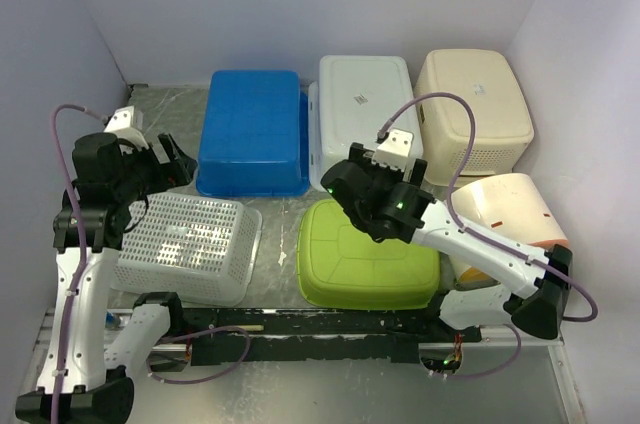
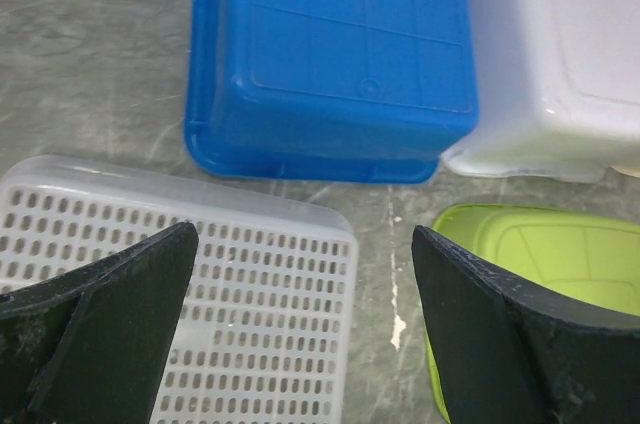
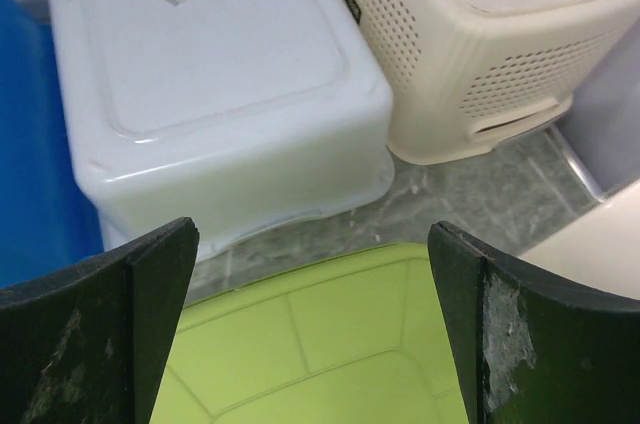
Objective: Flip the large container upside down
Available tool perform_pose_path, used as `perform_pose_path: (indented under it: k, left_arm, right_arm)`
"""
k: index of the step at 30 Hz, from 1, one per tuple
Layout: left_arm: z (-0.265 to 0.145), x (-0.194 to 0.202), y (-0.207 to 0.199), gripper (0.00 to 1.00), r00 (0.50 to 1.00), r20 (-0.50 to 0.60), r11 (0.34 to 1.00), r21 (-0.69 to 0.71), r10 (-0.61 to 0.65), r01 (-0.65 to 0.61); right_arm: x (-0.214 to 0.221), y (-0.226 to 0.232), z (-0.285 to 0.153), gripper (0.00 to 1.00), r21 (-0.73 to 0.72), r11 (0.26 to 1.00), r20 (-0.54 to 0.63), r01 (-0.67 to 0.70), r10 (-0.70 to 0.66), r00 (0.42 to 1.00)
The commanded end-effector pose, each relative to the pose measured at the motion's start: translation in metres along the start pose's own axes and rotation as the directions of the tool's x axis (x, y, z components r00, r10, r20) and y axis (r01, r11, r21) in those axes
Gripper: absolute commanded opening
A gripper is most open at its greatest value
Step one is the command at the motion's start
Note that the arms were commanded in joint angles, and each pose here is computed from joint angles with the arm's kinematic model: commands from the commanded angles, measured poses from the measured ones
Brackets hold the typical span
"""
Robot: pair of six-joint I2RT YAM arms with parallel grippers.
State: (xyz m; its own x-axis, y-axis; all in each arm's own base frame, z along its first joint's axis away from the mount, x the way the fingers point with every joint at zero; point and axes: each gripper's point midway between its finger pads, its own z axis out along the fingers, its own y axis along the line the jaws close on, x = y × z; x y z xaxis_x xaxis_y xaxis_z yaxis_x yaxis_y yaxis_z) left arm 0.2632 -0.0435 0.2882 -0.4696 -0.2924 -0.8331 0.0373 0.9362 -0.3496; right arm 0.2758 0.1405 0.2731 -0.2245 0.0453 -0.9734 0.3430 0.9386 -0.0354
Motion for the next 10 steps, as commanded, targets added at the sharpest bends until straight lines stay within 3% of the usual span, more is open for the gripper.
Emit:
perform_pose_path:
  k: [1, 10]
  left_arm:
    - [-0.004, 0.008, 0.028, 1.00, 0.998, -0.029, 0.989, -0.139, 0.046, -0.050]
    - [-0.001, 0.003, 0.015, 1.00, 0.999, -0.045, 0.996, -0.085, 0.007, -0.011]
  right_arm:
    - [0.005, -0.024, 0.002, 1.00, 0.093, 0.995, 0.039, 0.031, -0.035, 0.999]
    - [0.017, -0.039, 0.004, 1.00, 0.172, 0.985, 0.057, 0.004, -0.014, 0.998]
